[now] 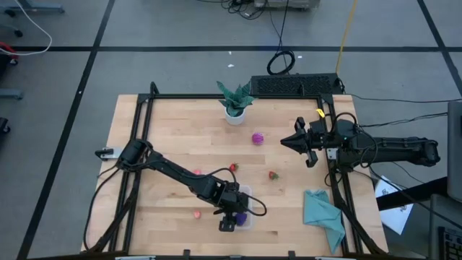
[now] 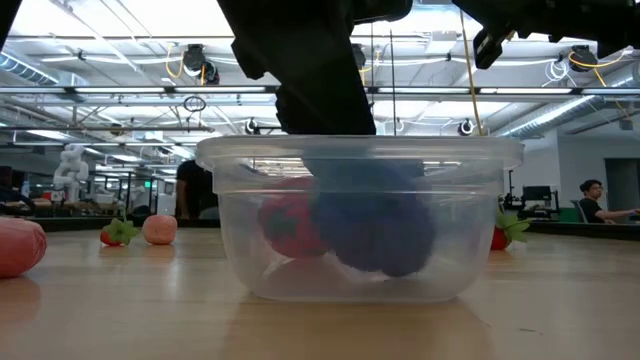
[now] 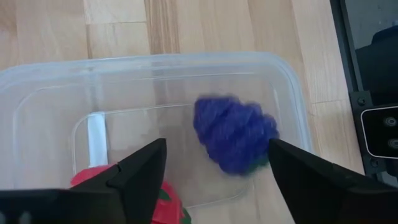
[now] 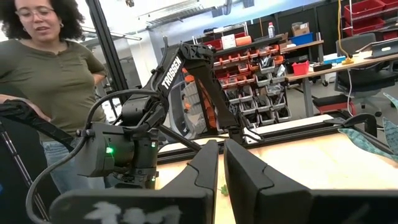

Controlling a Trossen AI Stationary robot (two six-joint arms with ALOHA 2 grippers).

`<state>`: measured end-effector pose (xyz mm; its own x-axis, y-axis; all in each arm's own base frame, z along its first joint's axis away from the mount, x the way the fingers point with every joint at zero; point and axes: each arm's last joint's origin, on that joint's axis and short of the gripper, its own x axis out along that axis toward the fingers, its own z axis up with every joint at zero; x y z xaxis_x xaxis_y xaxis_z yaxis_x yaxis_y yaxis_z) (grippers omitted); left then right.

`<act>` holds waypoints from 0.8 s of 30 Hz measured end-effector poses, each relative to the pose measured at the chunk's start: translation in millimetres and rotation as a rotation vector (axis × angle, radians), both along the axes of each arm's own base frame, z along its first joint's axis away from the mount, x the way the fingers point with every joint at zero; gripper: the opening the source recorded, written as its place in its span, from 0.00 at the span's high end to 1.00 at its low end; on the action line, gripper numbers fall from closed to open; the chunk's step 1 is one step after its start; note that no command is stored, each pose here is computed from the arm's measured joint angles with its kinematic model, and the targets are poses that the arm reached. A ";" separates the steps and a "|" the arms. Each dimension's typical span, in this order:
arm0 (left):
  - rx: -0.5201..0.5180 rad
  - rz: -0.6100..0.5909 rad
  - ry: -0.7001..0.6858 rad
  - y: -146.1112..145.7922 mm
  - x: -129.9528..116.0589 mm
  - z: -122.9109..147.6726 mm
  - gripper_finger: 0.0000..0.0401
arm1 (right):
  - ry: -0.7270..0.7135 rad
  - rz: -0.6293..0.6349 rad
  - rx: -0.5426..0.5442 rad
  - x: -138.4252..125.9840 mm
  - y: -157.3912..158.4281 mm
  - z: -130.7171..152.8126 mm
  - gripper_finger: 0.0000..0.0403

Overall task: Pick and placing Produce into tupperware
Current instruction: Put the purple grapes into the transparent container, then put the top pink peach into the transparent container

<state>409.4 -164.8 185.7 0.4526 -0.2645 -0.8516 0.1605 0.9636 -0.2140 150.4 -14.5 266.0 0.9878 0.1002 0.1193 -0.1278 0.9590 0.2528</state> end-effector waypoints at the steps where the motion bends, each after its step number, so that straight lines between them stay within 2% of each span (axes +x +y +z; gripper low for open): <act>1: 0.000 0.000 0.000 0.0 0.0 0.0 0.27 | 0.000 0.000 0.000 0.0 0.0 0.0 0.96; 5: -0.001 0.001 -0.002 0.0 0.1 0.2 0.26 | 0.000 0.000 0.000 0.0 0.0 0.0 0.96; 15: 0.019 -0.049 -0.044 -0.4 4.9 11.0 0.30 | 0.000 0.000 0.000 0.0 0.0 0.0 0.96; 24: 0.141 -0.030 0.099 5.2 -3.6 33.2 0.32 | 0.001 0.001 0.000 0.0 0.0 -0.1 0.96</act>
<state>405.8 -159.6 218.9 0.3586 -0.1516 -0.9211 0.1745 0.9802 -0.0934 150.4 -14.5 265.9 0.9878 0.1009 0.1185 -0.1283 0.9588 0.2533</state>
